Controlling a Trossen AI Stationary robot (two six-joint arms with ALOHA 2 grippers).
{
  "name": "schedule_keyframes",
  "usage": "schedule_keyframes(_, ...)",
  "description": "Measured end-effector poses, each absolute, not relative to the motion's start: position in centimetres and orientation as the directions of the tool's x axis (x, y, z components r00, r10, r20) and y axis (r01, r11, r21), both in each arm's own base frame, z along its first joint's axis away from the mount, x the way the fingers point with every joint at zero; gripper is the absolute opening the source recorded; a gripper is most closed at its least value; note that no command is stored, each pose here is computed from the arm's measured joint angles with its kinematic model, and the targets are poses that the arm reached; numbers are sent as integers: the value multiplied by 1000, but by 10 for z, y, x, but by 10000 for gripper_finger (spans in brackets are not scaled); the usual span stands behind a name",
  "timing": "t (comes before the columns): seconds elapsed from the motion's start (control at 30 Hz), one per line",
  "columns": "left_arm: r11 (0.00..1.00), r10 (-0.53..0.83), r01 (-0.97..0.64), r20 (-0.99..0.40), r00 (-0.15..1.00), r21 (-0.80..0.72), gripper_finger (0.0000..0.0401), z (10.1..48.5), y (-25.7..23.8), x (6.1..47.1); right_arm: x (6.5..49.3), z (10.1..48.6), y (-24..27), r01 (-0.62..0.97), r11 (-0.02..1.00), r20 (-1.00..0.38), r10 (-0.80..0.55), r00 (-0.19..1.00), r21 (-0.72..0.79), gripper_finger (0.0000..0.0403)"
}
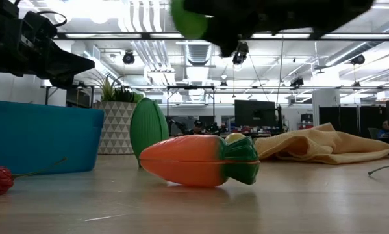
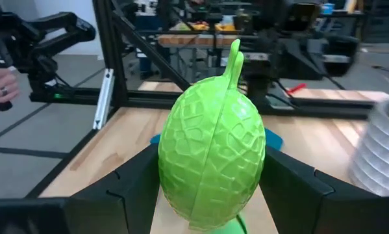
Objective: Pick and placing Produce into tupperware
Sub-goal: Put the green melon into the blue bin
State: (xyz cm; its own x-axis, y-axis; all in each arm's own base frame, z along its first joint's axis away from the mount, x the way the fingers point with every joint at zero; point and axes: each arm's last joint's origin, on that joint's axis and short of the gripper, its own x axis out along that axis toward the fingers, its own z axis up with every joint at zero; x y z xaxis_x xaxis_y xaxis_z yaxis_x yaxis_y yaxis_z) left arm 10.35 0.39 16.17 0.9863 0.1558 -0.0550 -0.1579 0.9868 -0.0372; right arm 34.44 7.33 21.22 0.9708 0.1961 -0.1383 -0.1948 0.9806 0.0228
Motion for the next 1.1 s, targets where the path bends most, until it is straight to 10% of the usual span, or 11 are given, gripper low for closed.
schedule_keyframes(1.1, 990, 131, -133, -59, 990, -38, 0, 161, 3, 104, 495, 213, 72, -373, 925, -318, 378, 869, 80, 226)
